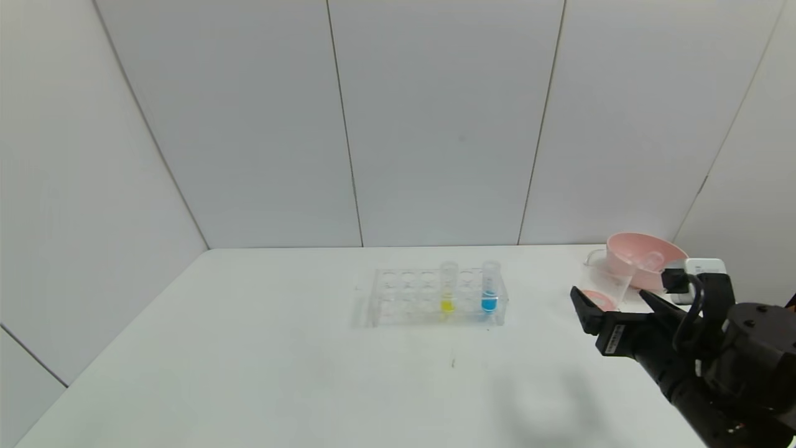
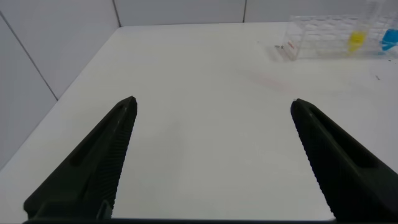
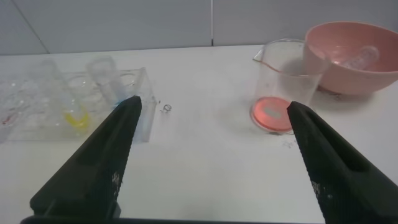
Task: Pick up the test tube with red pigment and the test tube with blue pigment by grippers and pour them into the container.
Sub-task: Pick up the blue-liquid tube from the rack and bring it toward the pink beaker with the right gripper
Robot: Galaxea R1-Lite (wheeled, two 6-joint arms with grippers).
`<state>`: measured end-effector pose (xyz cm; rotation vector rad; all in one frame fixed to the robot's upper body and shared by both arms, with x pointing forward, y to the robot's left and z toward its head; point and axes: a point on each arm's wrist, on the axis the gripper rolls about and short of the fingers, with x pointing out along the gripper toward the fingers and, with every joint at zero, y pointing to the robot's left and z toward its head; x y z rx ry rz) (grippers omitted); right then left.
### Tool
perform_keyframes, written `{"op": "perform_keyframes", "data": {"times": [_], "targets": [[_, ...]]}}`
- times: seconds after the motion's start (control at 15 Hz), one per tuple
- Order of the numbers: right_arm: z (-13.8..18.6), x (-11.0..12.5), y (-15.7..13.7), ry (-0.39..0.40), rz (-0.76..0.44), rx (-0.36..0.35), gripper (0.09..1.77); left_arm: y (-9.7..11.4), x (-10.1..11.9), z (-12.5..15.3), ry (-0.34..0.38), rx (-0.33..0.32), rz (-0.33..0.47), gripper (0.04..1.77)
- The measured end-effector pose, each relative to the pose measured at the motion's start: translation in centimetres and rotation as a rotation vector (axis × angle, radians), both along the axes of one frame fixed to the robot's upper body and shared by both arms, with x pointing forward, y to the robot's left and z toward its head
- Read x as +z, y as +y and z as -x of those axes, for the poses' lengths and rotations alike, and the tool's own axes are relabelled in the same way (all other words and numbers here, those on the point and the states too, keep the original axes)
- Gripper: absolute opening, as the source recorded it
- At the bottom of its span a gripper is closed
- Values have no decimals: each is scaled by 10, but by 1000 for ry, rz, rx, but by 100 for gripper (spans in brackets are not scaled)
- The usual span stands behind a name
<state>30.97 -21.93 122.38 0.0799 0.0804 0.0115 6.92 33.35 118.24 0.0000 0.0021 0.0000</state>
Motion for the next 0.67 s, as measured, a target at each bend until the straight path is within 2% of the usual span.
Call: {"op": "perform_keyframes", "data": {"times": [0.4, 0.67], "targets": [[10, -17, 89, -33, -3, 71, 170, 0, 0, 0, 0, 0, 0, 176], [5, -31, 102, -12, 39, 96, 170, 0, 0, 0, 0, 0, 0, 176]]}}
